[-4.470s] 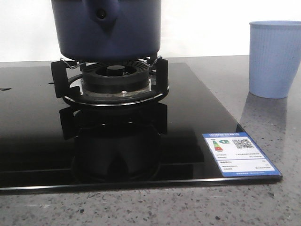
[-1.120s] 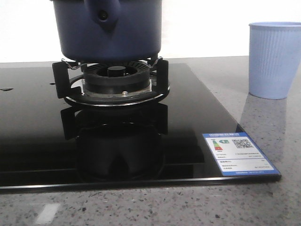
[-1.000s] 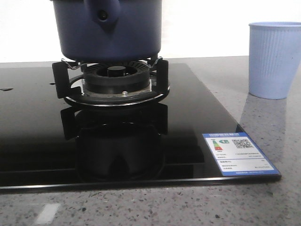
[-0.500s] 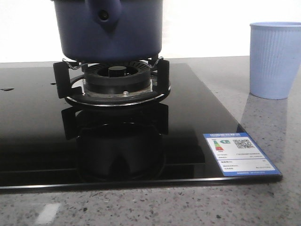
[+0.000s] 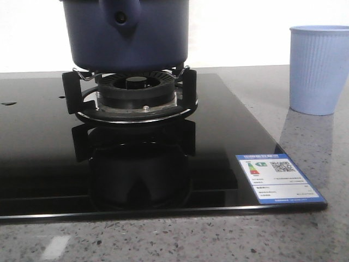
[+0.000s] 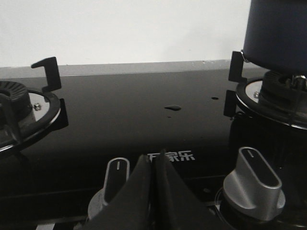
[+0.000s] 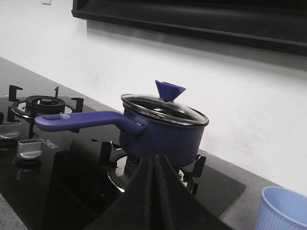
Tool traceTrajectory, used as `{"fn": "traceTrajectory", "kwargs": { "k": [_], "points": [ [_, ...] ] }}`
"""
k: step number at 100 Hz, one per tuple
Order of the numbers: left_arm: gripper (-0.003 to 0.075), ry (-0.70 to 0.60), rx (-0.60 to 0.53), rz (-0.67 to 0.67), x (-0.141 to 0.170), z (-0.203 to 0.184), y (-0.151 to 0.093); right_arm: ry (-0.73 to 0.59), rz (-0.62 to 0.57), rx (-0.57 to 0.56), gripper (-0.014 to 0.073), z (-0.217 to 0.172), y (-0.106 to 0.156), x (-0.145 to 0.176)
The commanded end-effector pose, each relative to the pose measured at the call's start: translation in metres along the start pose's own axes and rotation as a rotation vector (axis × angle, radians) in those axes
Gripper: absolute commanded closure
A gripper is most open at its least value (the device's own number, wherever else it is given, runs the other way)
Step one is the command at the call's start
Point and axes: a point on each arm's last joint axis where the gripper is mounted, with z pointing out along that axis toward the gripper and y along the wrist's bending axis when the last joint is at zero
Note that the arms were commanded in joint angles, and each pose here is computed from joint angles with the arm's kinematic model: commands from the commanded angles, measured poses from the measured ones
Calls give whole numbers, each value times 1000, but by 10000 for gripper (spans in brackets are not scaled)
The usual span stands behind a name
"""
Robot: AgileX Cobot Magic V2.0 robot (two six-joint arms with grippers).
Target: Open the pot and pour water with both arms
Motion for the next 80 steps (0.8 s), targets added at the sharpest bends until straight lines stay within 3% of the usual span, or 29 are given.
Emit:
{"fn": "traceTrajectory", "kwargs": {
  "k": [1, 12, 80],
  "points": [
    [740, 17, -18, -29, 13, 0, 1, -30, 17, 33, 661, 0, -4, -9],
    [739, 130, -27, 10, 23, 0, 2, -30, 17, 33, 661, 0, -4, -9],
    [739, 127, -29, 21, 23, 0, 2, -30, 17, 33, 661, 0, -4, -9]
  ]
}}
